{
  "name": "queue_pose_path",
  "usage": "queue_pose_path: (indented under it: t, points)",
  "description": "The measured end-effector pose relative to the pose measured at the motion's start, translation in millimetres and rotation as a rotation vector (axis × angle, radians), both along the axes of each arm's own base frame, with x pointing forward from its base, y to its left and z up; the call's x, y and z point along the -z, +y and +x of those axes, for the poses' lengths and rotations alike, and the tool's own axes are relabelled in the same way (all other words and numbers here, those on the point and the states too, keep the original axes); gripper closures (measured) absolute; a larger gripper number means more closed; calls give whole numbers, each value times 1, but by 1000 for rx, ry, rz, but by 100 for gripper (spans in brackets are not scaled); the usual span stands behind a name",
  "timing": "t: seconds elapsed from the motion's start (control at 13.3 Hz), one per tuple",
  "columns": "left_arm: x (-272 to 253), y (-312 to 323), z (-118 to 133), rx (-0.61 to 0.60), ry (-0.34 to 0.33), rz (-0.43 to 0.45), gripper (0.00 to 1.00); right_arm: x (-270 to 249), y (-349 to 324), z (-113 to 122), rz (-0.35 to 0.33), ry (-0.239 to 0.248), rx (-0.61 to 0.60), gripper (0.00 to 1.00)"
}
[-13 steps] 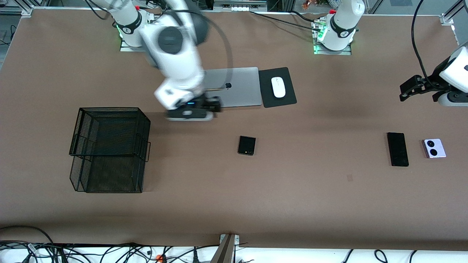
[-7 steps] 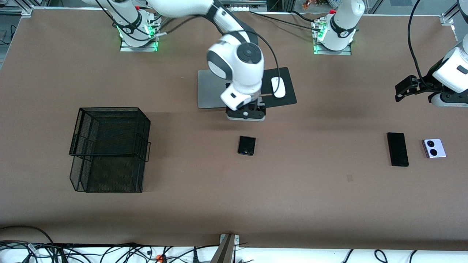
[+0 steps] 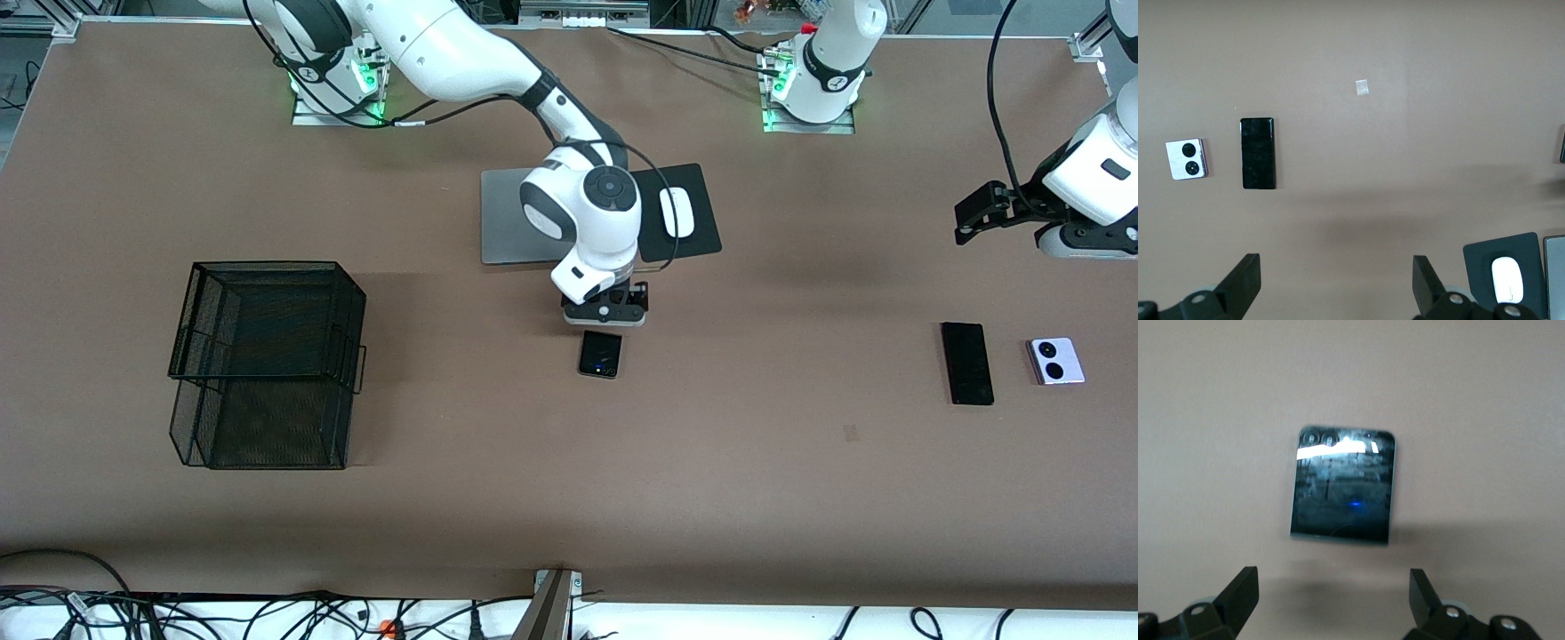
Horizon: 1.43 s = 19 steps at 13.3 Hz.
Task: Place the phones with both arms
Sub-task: 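Lower the right gripper onto the flip phone and grasp it, then lift the flip phone with the right gripper toward the mesh organizer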
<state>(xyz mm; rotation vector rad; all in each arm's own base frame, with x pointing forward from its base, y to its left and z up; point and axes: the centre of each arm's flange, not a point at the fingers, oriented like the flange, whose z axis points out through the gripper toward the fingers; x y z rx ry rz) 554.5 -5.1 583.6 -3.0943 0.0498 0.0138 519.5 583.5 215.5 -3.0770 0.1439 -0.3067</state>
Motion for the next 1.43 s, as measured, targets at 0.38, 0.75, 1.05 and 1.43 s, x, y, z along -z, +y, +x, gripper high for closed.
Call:
queue_pose_path:
  t: [0.38, 0.75, 1.05, 1.43]
  points:
    - [0, 1, 0, -2, 2, 0, 0, 11, -17, 22, 17, -34, 57, 0]
    - [0, 2, 0, -4, 4, 0, 0, 35, -14, 19, 35, -45, 47, 0]
    - [1, 2, -1, -4, 7, 0, 0, 47, -10, 14, 40, -47, 35, 0]
    - [2, 4, -2, -8, 21, 0, 0, 42, -7, 14, 44, -53, 34, 19]
